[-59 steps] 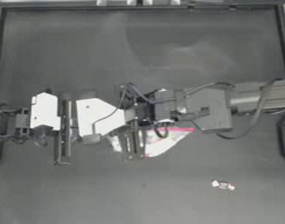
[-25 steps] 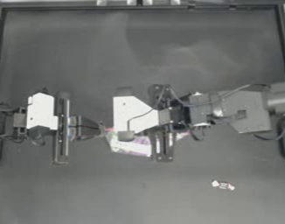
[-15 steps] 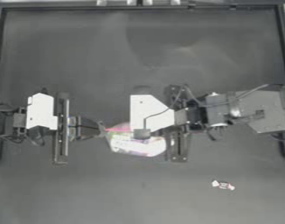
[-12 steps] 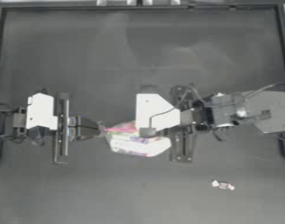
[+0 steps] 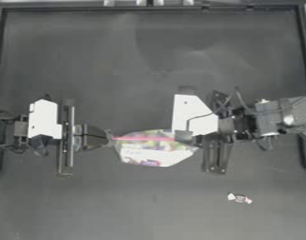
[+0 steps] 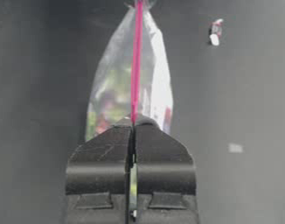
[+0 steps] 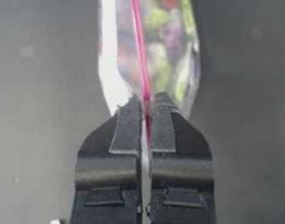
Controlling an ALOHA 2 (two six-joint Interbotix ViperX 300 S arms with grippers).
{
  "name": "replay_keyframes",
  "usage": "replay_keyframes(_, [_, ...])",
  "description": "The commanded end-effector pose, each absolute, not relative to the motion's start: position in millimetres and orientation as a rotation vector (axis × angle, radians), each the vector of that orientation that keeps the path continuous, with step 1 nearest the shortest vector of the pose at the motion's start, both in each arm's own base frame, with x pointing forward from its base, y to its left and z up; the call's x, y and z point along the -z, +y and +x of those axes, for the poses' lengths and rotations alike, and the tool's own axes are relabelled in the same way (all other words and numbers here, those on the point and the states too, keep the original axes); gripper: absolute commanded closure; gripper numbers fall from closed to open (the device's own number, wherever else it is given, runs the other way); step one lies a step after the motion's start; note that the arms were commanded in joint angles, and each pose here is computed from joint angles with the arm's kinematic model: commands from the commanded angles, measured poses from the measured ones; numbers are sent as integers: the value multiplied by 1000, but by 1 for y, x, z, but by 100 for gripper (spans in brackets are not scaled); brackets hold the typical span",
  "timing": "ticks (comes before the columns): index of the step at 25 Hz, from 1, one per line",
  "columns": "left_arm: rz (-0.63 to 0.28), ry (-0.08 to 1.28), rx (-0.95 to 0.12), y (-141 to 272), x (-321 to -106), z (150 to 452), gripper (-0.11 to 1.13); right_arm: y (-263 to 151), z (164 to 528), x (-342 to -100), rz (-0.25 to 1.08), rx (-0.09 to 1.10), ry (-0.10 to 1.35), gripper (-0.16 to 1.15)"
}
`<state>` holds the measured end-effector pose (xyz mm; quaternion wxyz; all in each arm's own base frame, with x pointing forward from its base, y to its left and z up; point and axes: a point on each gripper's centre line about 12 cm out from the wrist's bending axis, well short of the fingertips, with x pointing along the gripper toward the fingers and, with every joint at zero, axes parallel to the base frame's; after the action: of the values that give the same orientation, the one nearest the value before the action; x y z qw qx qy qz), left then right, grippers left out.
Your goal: Put candy in bag
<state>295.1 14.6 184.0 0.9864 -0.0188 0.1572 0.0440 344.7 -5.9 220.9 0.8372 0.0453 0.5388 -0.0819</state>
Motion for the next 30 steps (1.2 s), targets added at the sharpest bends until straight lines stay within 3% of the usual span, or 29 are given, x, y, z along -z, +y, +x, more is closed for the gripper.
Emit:
replay_keyframes(1, [-41,279,-88,14,-195,294,99,-5,331,-228,113,185,1127,92])
replay_keyframes(20, [-41,290,-88,14,-192,291,99,-6,301,-218,157,219,1158,92])
replay_keyframes(30, [-38,278,-89,15,-196,293,99,-7,305,-234,154,222,1105,92])
